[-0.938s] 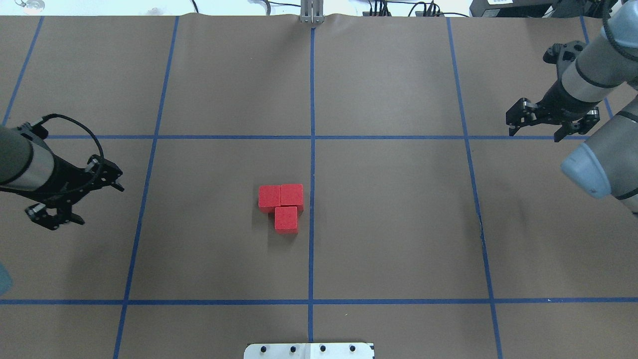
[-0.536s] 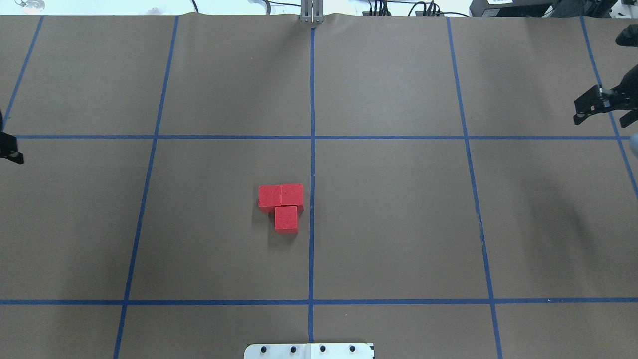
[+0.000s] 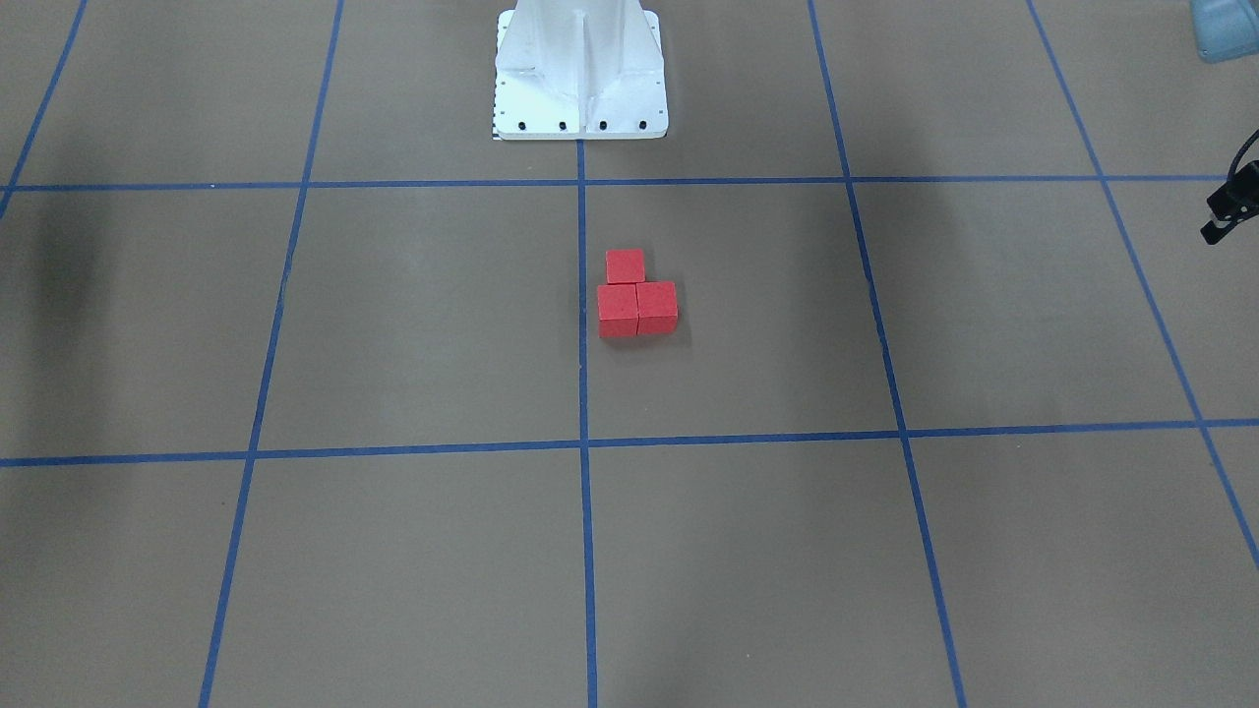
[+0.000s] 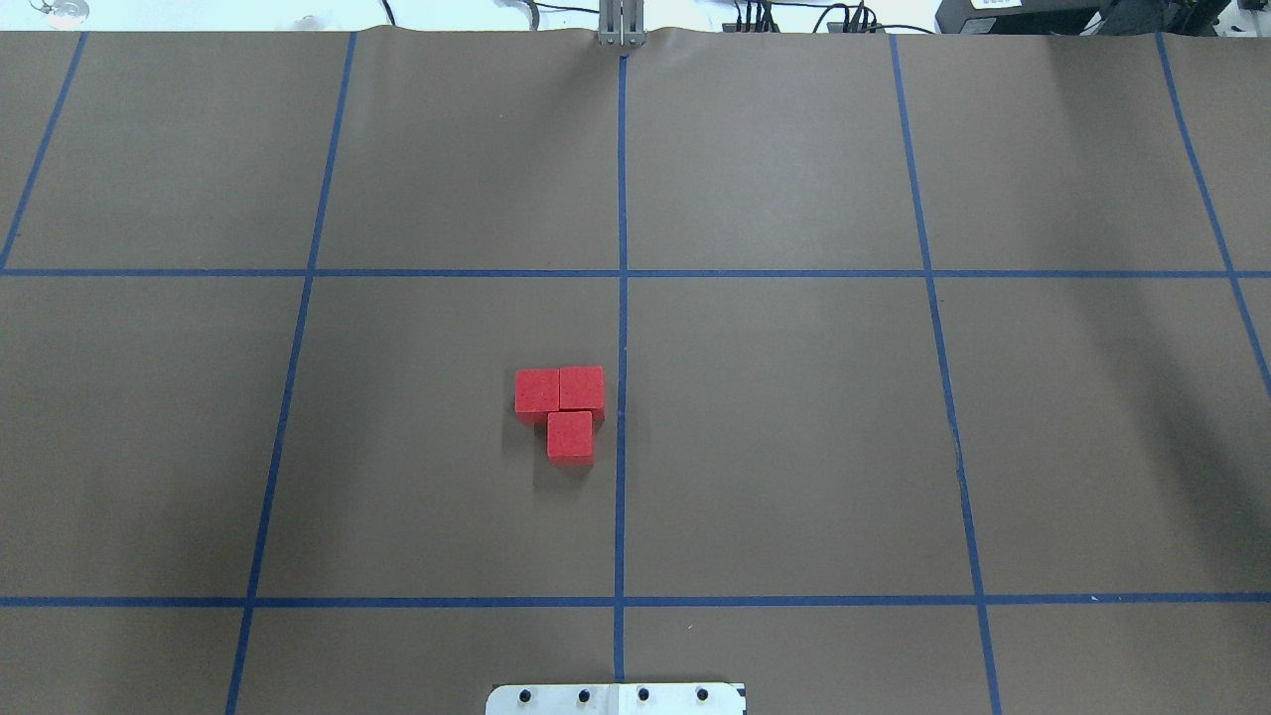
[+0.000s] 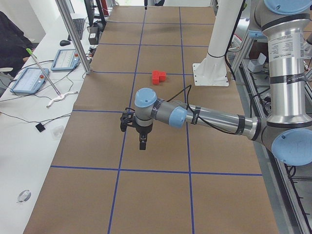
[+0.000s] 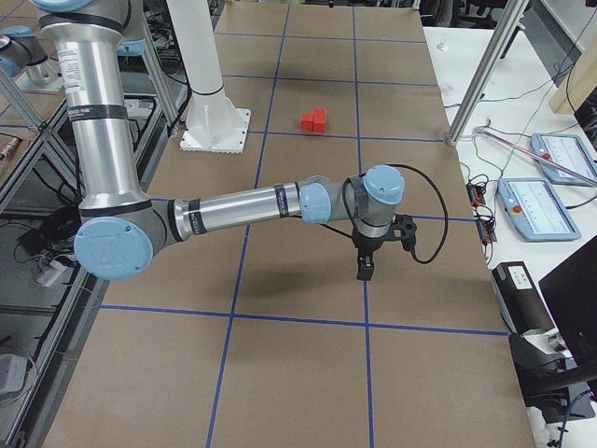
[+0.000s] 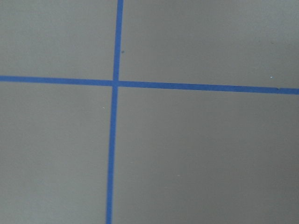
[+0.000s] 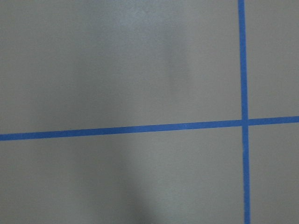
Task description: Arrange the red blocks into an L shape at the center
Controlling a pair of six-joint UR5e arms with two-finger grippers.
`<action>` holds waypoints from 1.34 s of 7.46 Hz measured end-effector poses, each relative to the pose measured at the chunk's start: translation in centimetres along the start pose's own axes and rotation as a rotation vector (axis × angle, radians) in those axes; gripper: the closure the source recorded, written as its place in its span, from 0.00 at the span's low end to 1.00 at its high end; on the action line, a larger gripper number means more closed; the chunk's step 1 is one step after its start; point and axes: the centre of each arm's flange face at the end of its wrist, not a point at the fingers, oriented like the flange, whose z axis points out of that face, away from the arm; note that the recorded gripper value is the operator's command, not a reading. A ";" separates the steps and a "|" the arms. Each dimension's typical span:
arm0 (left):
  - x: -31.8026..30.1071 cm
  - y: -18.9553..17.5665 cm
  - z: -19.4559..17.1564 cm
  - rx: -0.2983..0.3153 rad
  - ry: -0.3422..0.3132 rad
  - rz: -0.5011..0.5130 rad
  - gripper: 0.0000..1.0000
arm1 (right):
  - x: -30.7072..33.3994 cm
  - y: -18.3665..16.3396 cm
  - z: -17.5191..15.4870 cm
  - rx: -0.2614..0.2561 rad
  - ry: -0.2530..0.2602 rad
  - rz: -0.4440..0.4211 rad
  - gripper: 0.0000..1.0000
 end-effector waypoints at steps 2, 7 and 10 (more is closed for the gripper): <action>-1.6 0.0 -0.8 0.008 0.035 -0.003 0.00 | 0.9 0.1 -0.2 0.001 0.001 -0.034 0.00; -4.8 0.0 -1.0 0.018 0.058 0.164 0.00 | 1.0 -0.1 -0.3 0.007 0.009 -0.055 0.00; -4.4 0.1 -1.5 0.027 0.062 0.182 0.00 | 1.4 0.3 0.1 0.001 0.010 -0.047 0.00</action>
